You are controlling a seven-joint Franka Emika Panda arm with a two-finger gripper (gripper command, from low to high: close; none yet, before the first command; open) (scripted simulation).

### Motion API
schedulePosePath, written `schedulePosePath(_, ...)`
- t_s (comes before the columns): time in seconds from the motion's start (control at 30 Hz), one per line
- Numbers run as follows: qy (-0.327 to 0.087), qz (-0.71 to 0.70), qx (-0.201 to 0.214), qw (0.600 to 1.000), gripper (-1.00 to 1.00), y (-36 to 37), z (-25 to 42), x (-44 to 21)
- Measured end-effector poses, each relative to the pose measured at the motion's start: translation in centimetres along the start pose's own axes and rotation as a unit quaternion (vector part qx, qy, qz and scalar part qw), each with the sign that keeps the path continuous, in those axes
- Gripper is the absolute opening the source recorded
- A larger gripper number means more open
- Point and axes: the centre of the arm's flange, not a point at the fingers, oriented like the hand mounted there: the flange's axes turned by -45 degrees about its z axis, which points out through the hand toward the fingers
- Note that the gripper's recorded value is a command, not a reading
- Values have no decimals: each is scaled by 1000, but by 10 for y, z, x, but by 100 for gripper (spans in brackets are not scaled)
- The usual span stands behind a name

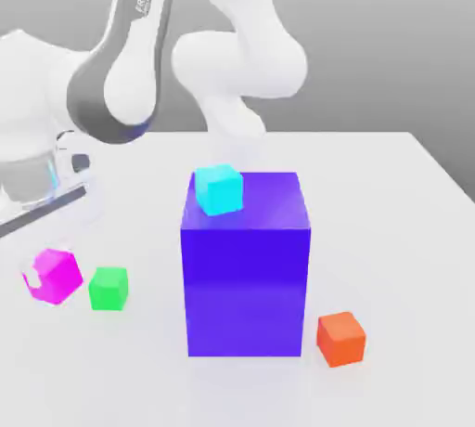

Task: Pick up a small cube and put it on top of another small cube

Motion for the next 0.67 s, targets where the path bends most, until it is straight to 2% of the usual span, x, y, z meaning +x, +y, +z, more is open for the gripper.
schedulePosePath(0.27, 62, 194, -1, 979, -100, 82, 16, 38)
schedulePosePath(0.6, 65, 200, -1, 978, -100, 86, 69, 46)
schedulePosePath(0.63, 63, 200, -1, 978, 100, 87, 75, 46)
schedulePosePath(0.67, 63, 200, -1, 978, 100, 87, 75, 46)
